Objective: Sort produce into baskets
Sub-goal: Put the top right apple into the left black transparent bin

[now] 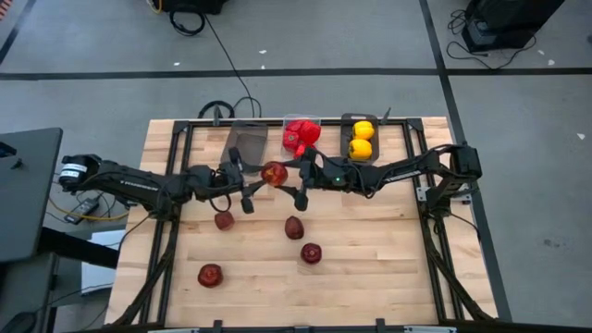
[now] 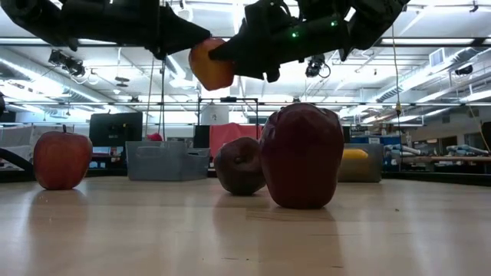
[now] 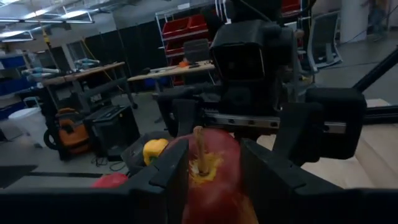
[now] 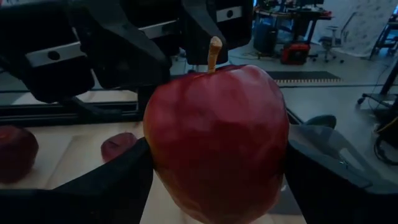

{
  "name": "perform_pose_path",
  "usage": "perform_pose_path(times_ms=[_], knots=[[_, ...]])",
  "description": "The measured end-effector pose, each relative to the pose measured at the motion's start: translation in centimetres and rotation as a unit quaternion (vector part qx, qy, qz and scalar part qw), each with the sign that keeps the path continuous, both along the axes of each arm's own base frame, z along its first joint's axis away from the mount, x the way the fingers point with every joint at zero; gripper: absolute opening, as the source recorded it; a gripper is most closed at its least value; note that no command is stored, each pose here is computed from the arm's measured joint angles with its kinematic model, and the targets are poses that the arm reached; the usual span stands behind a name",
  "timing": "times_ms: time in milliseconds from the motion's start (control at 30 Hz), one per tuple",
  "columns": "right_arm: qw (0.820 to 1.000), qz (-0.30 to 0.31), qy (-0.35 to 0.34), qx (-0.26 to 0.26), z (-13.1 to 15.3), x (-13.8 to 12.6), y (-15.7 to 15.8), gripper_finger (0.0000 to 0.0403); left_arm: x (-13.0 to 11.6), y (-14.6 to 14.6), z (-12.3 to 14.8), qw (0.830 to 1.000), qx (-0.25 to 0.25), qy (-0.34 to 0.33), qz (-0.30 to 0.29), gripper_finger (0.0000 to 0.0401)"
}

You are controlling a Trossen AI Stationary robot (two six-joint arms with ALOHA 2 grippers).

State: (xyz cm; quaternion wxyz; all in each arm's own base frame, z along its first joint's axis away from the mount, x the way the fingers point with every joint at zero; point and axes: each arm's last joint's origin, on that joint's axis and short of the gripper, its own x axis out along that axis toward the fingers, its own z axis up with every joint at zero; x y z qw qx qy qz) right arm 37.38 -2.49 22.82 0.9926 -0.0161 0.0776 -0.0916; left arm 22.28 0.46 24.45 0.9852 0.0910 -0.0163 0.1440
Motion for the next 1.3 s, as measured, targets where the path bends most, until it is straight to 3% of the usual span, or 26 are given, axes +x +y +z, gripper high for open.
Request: perform_pose_path(times_ms=[400, 800, 1000, 1300], knots=[[1.000, 0.000, 0.000, -0.001, 0.0, 0.0, 0.0, 0.0336, 0.3, 1.0, -0.1, 0.999, -0.023, -0.017, 0.035, 0.0075], [1.000, 0.003, -0.001, -0.001, 0.1, 0.0, 0.1, 0.0335, 0.3, 0.8, 0.0, 1.000, -0.022, -0.020, -0.005, 0.0011], [1.000, 0.001, -0.001, 0.002, 0.1, 0.0, 0.0, 0.0344, 0.3, 0.8, 0.0, 1.000, -0.020, -0.021, 0.002, 0.0003], [1.000, -0.030, -0.003, 0.000, 0.1, -0.1, -0.1, 0.0392, 0.1, 2.1, 0.8, 0.999, -0.021, -0.033, 0.030, 0.0001]])
